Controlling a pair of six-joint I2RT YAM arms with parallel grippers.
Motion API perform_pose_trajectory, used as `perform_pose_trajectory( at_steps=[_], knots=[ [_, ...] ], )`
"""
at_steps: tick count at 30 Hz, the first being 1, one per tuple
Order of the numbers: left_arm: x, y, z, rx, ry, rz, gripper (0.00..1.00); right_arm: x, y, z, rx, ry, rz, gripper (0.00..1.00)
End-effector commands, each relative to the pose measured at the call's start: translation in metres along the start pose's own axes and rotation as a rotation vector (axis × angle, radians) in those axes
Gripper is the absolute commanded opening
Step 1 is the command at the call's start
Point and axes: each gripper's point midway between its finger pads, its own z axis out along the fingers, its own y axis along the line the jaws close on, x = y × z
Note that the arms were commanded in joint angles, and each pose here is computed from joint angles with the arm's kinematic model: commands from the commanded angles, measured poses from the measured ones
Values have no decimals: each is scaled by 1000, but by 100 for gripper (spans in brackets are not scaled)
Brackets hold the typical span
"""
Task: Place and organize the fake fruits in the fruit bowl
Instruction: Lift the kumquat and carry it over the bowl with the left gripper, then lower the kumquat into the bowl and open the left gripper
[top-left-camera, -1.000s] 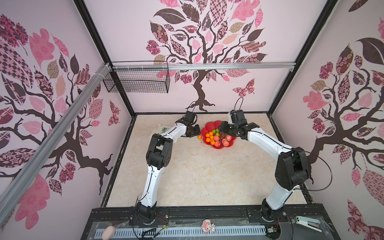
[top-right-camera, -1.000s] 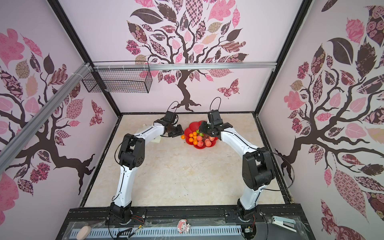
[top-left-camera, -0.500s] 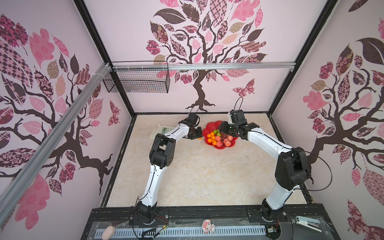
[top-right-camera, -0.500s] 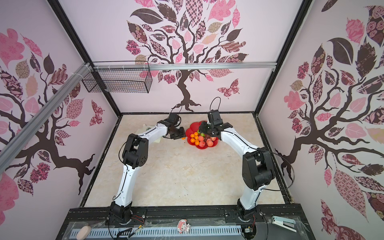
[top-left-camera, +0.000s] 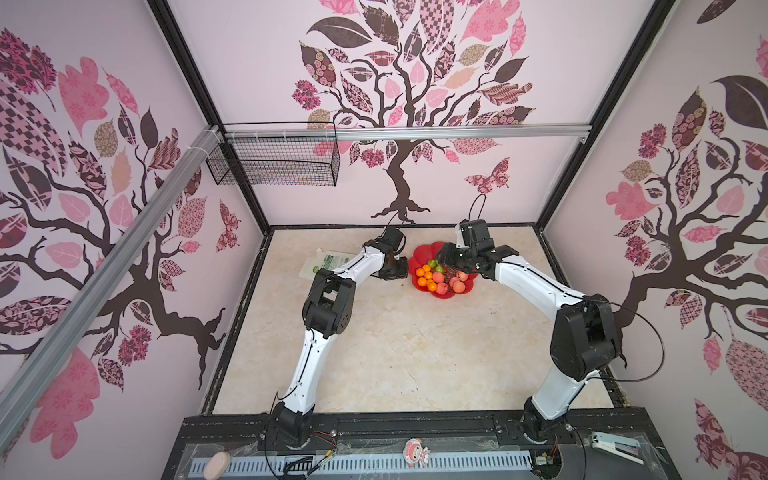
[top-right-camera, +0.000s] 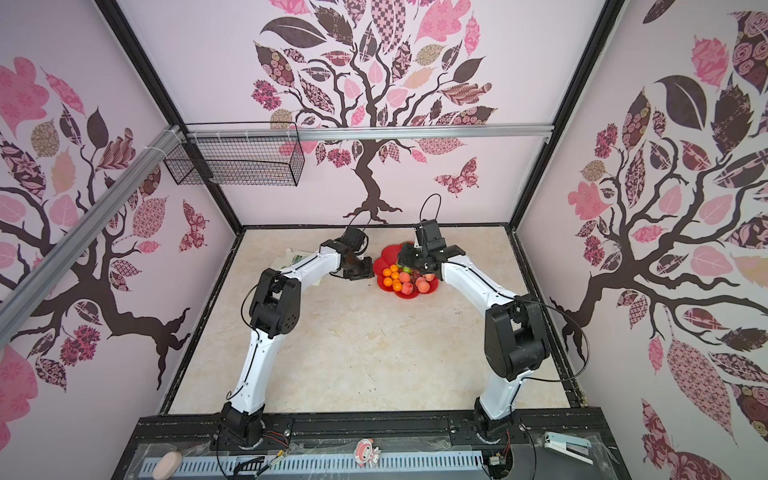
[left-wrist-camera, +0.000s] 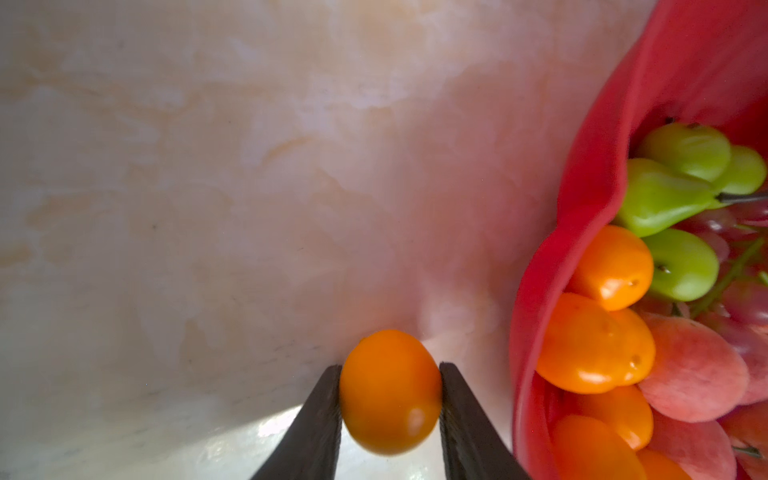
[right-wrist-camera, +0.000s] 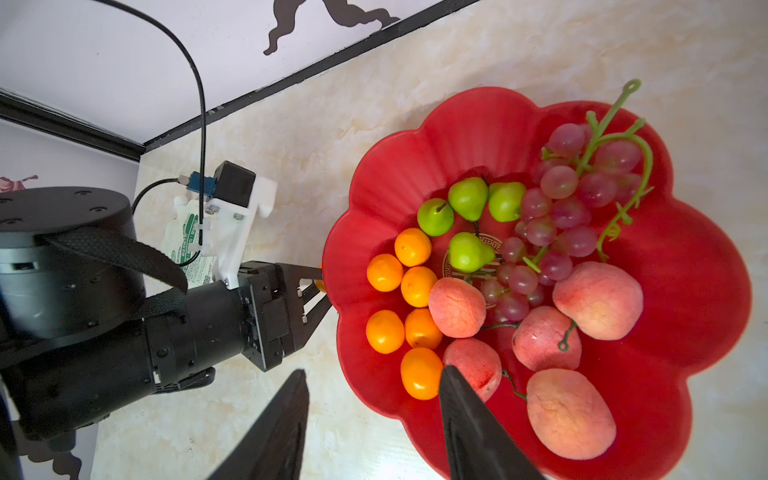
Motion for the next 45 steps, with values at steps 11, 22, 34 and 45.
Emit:
perform_pose_trajectory(
  at_steps=[11,22,34,45],
  knots=[
    [-17,-4,-53,-38,-101,44,35,4,-37,-35,59,-64,64,55],
    [-20,-32,-100,40,-164,141,34,23,-80,-40,45,-5,200,56],
    [-9,-76,-89,48,-124,299,33,25,-97,-40,-30,25,309,56],
    [3,-91,-57,5,-67,368,32,30,-107,-46,-11,26,298,57]
  ],
)
